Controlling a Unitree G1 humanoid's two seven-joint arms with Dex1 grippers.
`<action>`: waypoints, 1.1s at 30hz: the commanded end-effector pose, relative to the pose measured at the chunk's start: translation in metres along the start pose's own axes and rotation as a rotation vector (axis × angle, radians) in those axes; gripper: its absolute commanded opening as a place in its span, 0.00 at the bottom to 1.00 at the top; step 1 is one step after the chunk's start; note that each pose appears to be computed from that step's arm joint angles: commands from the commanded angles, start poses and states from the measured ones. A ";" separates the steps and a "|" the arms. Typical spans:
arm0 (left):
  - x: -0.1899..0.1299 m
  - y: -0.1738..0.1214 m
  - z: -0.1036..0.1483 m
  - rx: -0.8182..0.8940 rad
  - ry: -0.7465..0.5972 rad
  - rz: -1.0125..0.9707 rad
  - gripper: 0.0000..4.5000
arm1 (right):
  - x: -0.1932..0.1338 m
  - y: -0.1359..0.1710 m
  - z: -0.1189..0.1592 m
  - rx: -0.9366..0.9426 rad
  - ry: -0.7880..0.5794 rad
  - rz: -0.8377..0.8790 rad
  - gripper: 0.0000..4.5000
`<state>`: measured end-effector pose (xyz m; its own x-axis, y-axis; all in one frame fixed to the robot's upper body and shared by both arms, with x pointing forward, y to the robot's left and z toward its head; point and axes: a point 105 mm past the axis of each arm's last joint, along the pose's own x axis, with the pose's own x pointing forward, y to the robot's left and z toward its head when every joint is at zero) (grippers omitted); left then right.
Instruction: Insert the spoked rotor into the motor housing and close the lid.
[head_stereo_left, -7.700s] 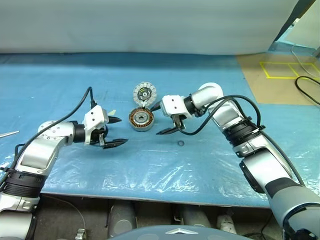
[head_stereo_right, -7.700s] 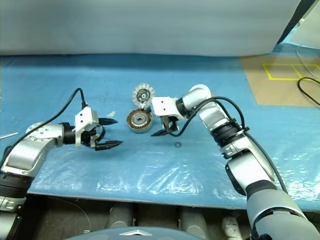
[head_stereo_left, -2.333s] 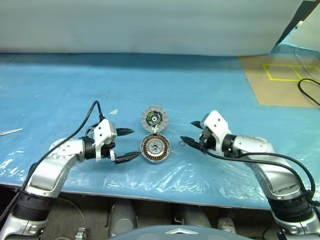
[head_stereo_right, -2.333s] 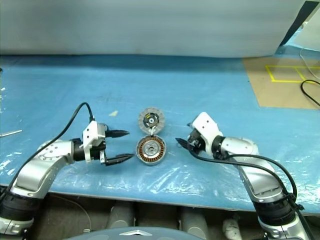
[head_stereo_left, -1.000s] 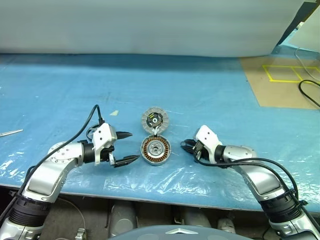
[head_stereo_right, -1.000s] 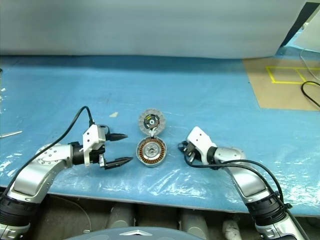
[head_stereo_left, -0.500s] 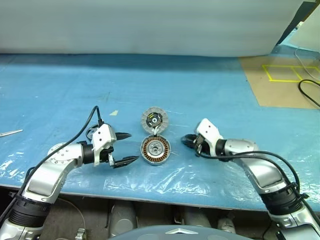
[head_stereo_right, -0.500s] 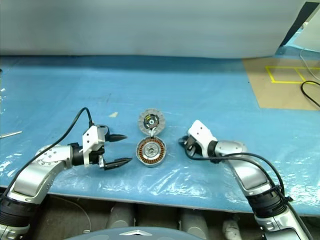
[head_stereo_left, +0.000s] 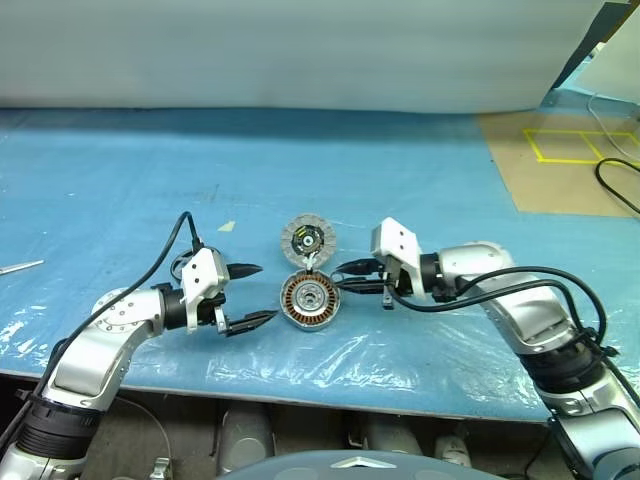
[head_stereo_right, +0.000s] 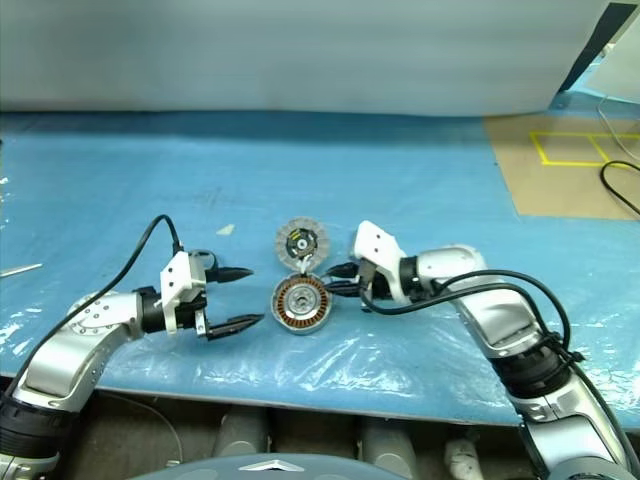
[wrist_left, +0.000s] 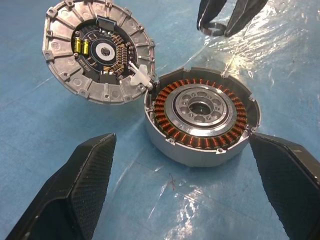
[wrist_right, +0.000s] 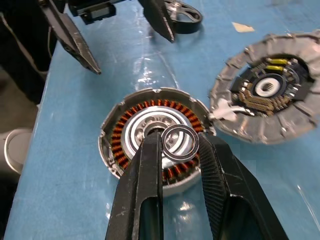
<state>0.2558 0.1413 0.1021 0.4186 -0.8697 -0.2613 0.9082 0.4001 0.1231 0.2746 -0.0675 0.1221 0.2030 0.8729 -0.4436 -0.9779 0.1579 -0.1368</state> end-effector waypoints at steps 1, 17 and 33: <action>0.000 -0.001 0.012 0.054 -0.031 0.008 1.00 | 0.013 -0.002 0.006 -0.109 -0.002 0.027 0.14; -0.002 -0.008 0.009 0.054 -0.024 0.021 1.00 | 0.040 0.005 -0.004 -0.229 0.020 0.120 0.14; 0.000 -0.009 0.005 0.050 -0.015 0.018 1.00 | 0.037 0.002 -0.010 -0.221 0.036 0.109 0.14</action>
<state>0.2489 0.1387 0.0993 0.4385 -0.8588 -0.2647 0.8986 0.4140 0.1455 0.2801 -0.0402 0.0854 0.0932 0.8498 -0.5188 -0.9714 -0.0368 -0.2347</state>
